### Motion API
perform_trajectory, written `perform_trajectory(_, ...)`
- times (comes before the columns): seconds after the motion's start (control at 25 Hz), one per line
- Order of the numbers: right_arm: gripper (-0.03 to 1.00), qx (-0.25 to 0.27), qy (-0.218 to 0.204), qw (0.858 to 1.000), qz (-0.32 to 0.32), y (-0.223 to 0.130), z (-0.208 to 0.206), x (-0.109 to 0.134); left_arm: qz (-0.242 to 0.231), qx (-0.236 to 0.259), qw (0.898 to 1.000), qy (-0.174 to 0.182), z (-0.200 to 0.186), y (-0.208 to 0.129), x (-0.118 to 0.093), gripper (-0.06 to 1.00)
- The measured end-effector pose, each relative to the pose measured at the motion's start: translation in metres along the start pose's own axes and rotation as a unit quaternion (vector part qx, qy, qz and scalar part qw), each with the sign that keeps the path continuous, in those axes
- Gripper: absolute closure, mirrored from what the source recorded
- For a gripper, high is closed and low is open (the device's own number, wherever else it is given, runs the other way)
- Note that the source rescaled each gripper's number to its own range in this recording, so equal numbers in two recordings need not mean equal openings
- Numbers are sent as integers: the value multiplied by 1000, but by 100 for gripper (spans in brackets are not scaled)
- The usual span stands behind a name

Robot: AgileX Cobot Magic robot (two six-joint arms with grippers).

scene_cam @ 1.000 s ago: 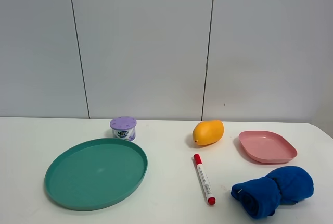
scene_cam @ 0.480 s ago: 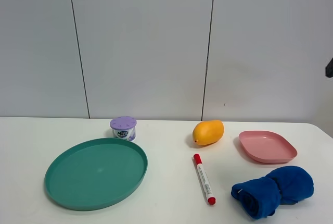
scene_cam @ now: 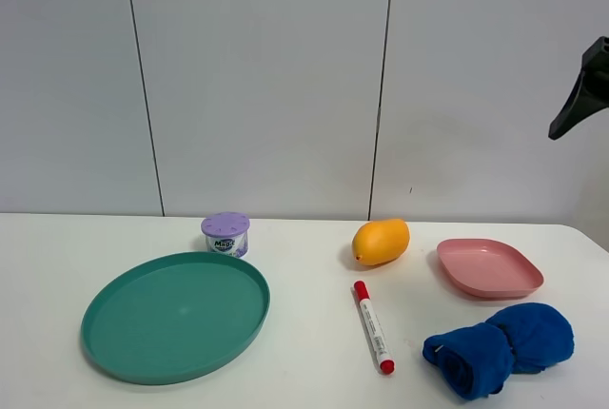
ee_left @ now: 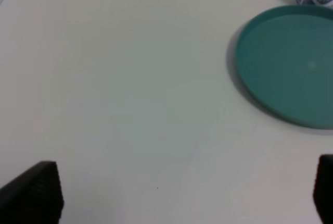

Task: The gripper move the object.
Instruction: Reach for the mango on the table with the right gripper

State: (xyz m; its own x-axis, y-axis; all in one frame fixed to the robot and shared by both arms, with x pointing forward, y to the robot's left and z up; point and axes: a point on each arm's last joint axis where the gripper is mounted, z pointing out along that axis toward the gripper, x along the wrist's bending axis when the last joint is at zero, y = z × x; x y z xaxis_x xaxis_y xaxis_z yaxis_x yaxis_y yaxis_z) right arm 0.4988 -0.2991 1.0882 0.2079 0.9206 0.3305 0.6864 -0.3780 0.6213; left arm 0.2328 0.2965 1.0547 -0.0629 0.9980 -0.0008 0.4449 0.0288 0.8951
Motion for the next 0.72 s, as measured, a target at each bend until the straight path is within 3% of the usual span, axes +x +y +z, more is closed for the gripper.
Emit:
perform_trajectory(0.28, -3, -25, 24, 999, 26, 7, 13, 3, 0, 0, 1000, 0, 0, 0, 0, -6)
perform_trajectory(0.56, -3, 18, 50, 994, 96, 2, 66, 5, 0, 0, 1000, 0, 0, 0, 0, -6)
perform_trajectory(0.72, -3, 45, 66, 988, 131, -3, 98, 18, 0, 0, 1000, 0, 0, 0, 0, -6)
